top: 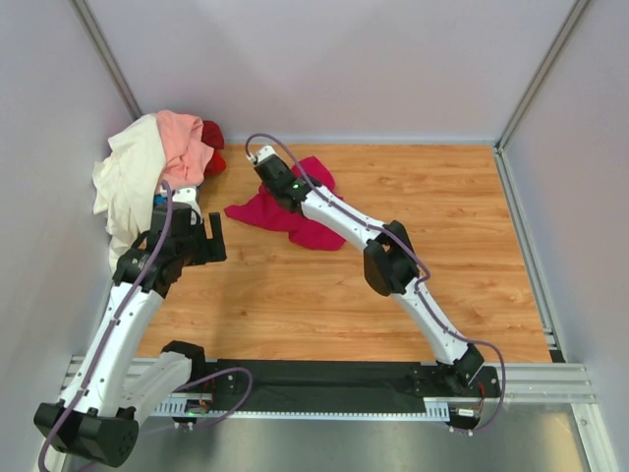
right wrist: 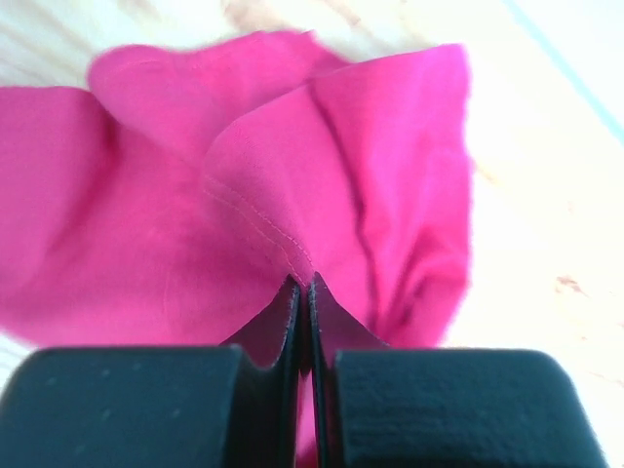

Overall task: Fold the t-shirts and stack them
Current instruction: Flatten the tshirt out

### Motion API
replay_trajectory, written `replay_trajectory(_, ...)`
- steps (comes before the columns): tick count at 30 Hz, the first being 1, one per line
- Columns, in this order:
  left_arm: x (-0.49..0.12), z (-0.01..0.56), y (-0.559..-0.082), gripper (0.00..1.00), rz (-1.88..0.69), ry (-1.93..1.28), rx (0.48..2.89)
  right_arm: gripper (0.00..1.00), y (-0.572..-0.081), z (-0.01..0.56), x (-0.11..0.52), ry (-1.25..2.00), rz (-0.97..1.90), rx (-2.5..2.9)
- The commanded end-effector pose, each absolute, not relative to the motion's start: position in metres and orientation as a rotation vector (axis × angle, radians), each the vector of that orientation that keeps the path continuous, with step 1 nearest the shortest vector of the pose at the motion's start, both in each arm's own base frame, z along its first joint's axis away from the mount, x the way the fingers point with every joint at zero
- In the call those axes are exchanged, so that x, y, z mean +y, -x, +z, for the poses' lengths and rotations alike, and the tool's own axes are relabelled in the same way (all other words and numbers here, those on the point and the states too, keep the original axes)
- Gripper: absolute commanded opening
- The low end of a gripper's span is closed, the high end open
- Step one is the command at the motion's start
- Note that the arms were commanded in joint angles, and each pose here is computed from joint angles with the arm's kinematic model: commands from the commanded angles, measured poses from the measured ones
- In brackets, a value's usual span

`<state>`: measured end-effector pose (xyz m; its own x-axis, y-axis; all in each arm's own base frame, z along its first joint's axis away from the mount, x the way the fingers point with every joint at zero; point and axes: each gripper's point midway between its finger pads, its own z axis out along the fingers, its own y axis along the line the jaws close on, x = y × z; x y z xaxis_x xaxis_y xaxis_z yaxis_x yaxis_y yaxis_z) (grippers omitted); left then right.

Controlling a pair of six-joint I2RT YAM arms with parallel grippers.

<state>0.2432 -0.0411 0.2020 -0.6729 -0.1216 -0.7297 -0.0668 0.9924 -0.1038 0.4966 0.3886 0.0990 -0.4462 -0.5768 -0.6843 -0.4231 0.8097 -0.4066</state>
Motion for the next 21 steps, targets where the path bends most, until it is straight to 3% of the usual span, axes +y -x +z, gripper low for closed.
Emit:
replay_trajectory(1,-0.039,0.207,-0.247,0.88,-0.067,0.11,2.29,0.01,-0.504,0.191,0.378,0.593,-0.163,1.984)
replay_trajectory(5,-0.04,0.205,-0.248,0.88,-0.067,0.106,2.299,0.0,-0.498,0.244,0.352,0.528,-0.145,1.943)
replay_trajectory(9,-0.042,0.205,-0.249,0.87,-0.076,0.101,2.306,0.0,-0.466,0.356,0.304,0.448,-0.008,1.834)
replay_trajectory(21,-0.044,0.211,-0.248,0.84,-0.099,0.095,2.281,0.0,-0.341,0.504,0.215,0.411,0.225,1.525)
